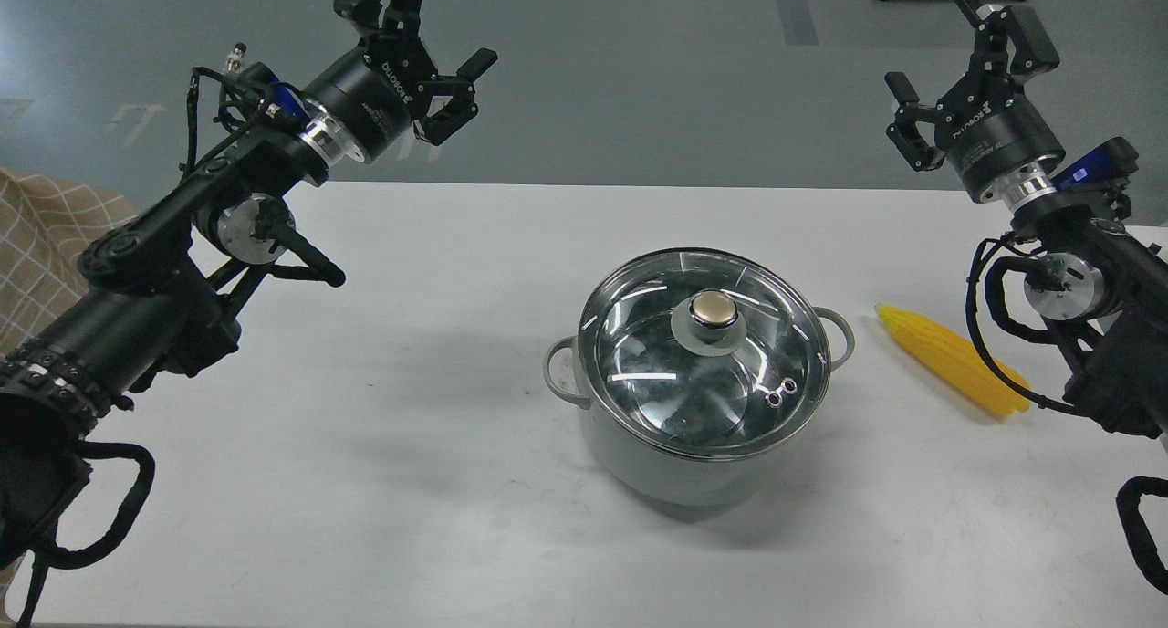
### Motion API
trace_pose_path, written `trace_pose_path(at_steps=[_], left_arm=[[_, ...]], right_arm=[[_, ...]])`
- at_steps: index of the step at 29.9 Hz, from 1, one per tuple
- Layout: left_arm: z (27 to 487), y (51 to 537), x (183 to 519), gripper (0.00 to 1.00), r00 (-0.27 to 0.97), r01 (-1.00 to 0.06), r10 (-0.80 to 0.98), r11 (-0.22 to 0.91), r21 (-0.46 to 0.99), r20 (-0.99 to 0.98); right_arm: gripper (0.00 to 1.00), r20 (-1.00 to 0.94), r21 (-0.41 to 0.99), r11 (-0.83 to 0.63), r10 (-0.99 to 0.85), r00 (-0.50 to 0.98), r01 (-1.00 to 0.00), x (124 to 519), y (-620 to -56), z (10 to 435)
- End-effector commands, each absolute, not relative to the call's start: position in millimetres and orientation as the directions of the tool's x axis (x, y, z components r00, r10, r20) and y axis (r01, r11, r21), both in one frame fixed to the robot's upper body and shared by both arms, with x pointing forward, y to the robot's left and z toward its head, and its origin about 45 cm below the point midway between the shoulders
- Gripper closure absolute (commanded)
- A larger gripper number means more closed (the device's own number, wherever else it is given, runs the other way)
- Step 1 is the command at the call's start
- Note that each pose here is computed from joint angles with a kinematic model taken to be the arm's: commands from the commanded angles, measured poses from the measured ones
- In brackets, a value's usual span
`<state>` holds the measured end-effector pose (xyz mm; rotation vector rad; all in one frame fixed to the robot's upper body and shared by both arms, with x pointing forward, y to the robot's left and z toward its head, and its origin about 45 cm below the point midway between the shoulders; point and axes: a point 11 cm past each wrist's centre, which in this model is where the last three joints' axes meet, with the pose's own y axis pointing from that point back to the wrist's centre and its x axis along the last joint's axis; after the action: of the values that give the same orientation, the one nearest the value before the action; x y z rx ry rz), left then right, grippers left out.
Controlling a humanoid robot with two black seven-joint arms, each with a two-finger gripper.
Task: Open pot and put corn in
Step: 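Swing the left gripper over the pot toward the lid knob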
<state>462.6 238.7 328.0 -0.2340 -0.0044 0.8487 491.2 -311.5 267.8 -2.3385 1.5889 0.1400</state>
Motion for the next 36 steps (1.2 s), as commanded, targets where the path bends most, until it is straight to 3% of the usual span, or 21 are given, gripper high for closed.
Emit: trace_pose_path(at_steps=[1, 9, 13, 25, 36], left_arm=[[361.4, 228.4, 441.7, 0.02, 0.722, -0.653, 0.681, 0.729, -0.206, 0.124], [408.0, 204.3, 405.5, 0.02, 0.668, -0.547, 0.559, 0.816, -0.184, 0.492], [417.1, 187.4, 391.0, 0.03, 0.549, -0.507, 0.418, 0.855, -0.109, 0.724], [420.0, 185.5, 365.2, 0.03, 0.283, -0.491, 0.099, 0.869, 0.056, 0.954], [373.8, 172.3, 362.4, 0.03, 0.159, -0.503, -0.131, 0.842, 0.194, 0.979]], right_arm=[[0.00, -0.252, -0.198, -0.340, -0.889, 0.383, -0.920, 491.2, -309.8, 267.2], [0.00, -0.255, -0.194, -0.340, -0.888, 0.382, -0.920, 490.0, -309.7, 264.6], [0.00, -0.257, -0.191, -0.342, -0.887, 0.383, -0.920, 489.0, -309.4, 262.7], [0.00, -0.259, -0.188, -0.342, -0.887, 0.382, -0.921, 488.4, -309.0, 261.0], [0.00, -0.260, -0.183, -0.339, -0.888, 0.378, -0.923, 487.5, -310.2, 258.4]])
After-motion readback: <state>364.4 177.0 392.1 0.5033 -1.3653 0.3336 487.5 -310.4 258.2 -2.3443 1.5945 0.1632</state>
